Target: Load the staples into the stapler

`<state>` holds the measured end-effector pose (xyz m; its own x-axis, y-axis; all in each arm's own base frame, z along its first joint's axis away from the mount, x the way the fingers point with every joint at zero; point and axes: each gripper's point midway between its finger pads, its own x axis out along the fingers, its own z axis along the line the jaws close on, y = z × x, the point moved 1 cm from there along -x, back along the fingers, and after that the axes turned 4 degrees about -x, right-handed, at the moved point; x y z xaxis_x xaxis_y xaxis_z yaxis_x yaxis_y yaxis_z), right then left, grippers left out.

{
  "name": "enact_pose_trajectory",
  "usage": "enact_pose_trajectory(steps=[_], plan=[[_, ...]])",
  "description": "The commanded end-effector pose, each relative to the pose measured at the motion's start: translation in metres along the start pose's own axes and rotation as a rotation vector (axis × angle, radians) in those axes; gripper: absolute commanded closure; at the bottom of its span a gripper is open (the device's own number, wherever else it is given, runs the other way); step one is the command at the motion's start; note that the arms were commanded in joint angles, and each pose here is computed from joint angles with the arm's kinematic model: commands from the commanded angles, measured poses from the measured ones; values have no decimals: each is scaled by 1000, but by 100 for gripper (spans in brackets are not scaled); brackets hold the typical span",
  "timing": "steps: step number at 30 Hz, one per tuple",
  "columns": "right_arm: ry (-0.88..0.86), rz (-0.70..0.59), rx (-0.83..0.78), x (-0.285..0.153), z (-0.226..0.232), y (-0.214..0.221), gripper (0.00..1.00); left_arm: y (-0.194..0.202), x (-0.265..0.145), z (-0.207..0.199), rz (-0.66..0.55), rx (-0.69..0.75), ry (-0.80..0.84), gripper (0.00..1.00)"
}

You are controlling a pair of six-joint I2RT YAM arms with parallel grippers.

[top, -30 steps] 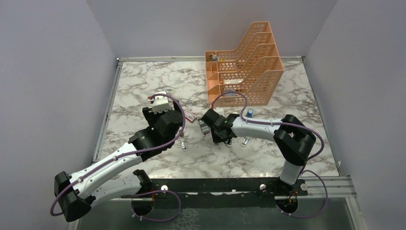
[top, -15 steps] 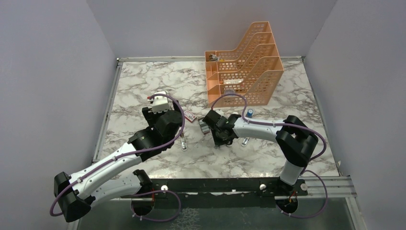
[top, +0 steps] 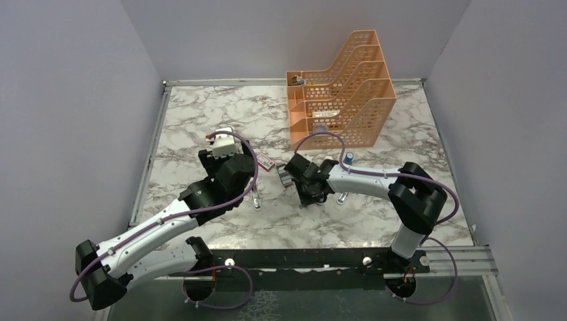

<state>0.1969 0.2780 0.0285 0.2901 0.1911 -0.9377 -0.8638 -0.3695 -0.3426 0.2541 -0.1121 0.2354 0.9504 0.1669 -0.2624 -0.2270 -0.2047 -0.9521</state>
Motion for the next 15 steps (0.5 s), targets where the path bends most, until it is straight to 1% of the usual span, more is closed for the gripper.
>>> enact_pose_trajectory(steps=[1,6,11,15], plan=[[29,-64,-1,-17,-3,-15,84,-2,0,2,-12,-18,-7,14],[-14,-88,-15,-20,6,-25,70,-2,0,3,-15,-20,-8,14],[-72,-77,-25,-15,18,-26,59,-2,0,3,-14,-19,-9,14],[-80,-53,-39,-9,20,-22,55,-1,0,3,-14,-18,-9,15]])
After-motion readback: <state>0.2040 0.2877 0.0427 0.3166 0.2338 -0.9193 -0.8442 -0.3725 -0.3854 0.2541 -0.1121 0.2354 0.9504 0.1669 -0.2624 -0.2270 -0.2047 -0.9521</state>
